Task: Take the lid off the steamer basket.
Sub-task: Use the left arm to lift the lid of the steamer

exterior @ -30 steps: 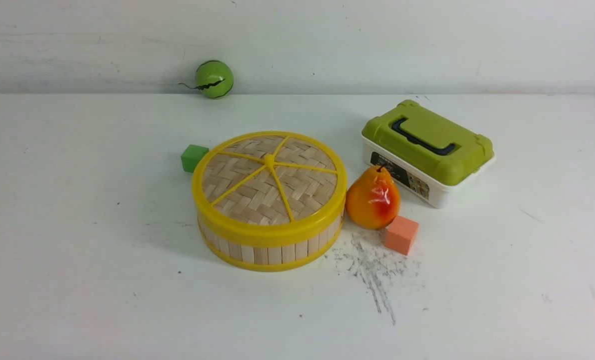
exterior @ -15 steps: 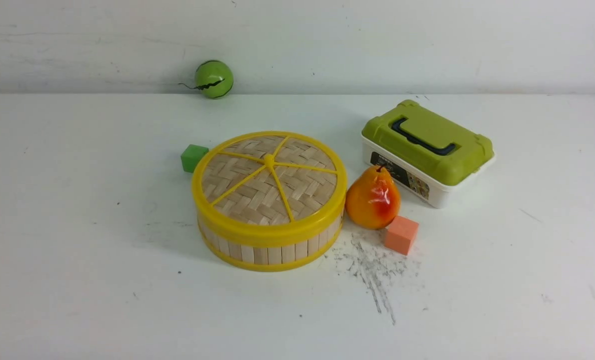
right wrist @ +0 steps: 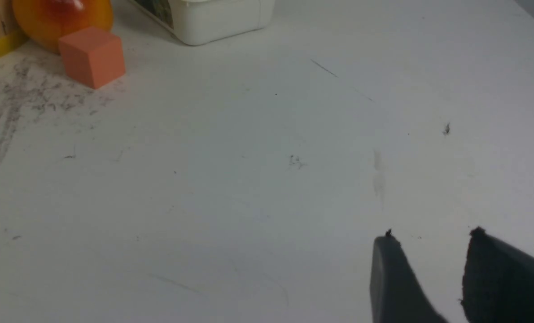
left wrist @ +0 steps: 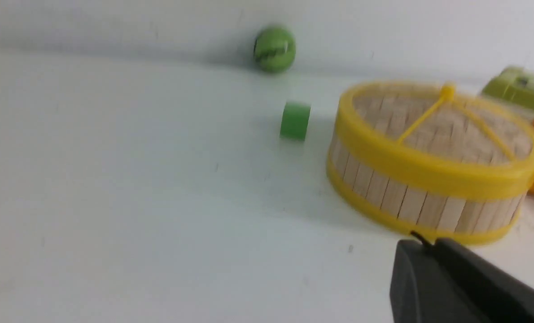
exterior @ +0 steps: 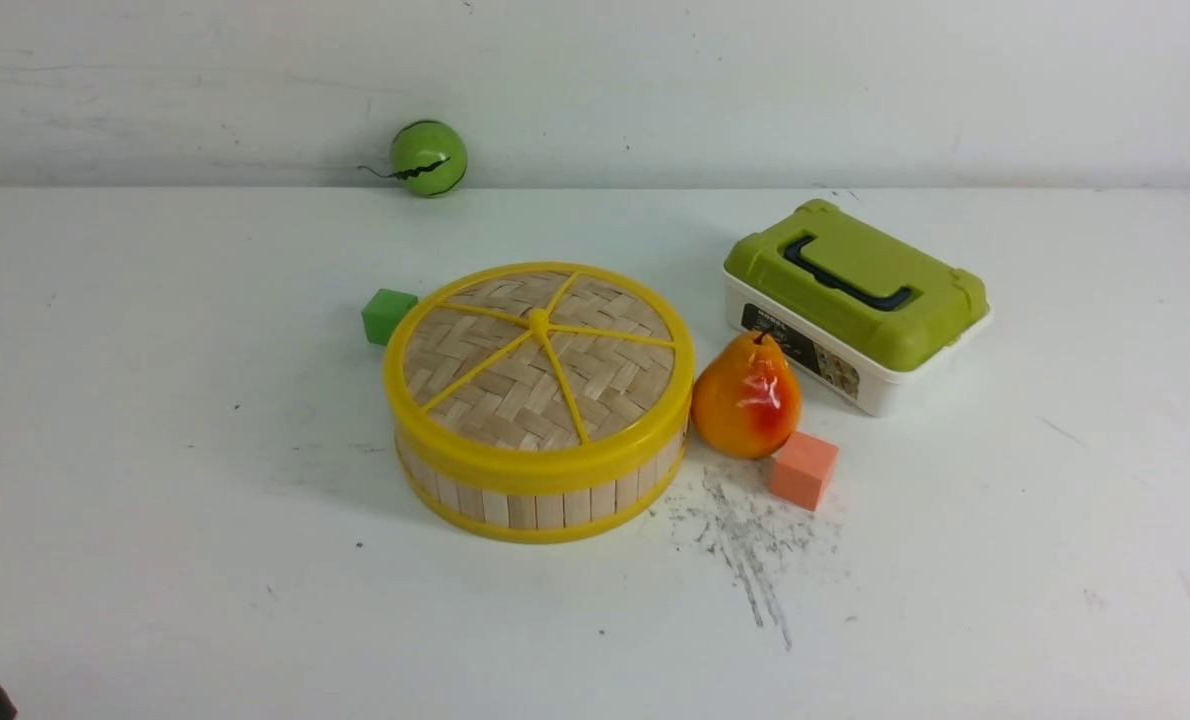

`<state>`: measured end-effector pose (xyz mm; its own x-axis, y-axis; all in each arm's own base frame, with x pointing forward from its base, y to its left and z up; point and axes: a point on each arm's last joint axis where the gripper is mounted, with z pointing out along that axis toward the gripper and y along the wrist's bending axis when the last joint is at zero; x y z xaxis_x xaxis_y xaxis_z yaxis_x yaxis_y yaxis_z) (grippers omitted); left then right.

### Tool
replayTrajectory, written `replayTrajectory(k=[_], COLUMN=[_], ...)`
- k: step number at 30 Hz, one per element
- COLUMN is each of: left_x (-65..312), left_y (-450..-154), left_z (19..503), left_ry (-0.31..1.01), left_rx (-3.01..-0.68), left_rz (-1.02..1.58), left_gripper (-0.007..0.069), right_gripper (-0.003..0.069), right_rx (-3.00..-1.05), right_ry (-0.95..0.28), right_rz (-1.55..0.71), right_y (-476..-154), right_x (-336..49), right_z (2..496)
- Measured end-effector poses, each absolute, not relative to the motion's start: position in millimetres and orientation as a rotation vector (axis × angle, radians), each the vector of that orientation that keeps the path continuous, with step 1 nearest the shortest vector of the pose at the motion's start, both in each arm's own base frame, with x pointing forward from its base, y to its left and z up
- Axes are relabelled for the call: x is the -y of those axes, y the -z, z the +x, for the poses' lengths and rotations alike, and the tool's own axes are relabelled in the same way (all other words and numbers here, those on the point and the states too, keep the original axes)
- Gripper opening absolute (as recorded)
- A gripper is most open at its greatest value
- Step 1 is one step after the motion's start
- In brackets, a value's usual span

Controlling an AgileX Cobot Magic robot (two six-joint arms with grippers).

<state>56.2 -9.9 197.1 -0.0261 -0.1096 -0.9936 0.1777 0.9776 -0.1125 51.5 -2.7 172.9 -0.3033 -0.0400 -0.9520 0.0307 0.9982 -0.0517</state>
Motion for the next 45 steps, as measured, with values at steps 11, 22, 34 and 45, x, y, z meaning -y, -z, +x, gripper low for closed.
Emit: replayTrajectory(k=[11, 22, 34, 45], left_x=[15, 5, 39, 80], left_y=[-243, -315, -377, -342], left_z=[43, 40, 169, 285], left_ry=[0.315, 0.49, 0.413, 0.566], left_rx=[-1.047, -1.167, -1.827, -2.405], left_rz=[0.101, -0.133, -0.061, -0.011], left_gripper=[0.004, -0.0013, -0.0013, -0.0013], right_gripper=[0.0239, 0.0239, 0.0239, 0.0239], right_rx=[-1.878, -1.878, -1.878, -1.878], right_ry=[0.07, 0.07, 0.07, 0.07], right_rz=[-0.007, -0.007, -0.007, -0.007], right_y=[-173, -173, -173, -173], right_x=[3, 3, 3, 3], right_z=[52, 52, 52, 52])
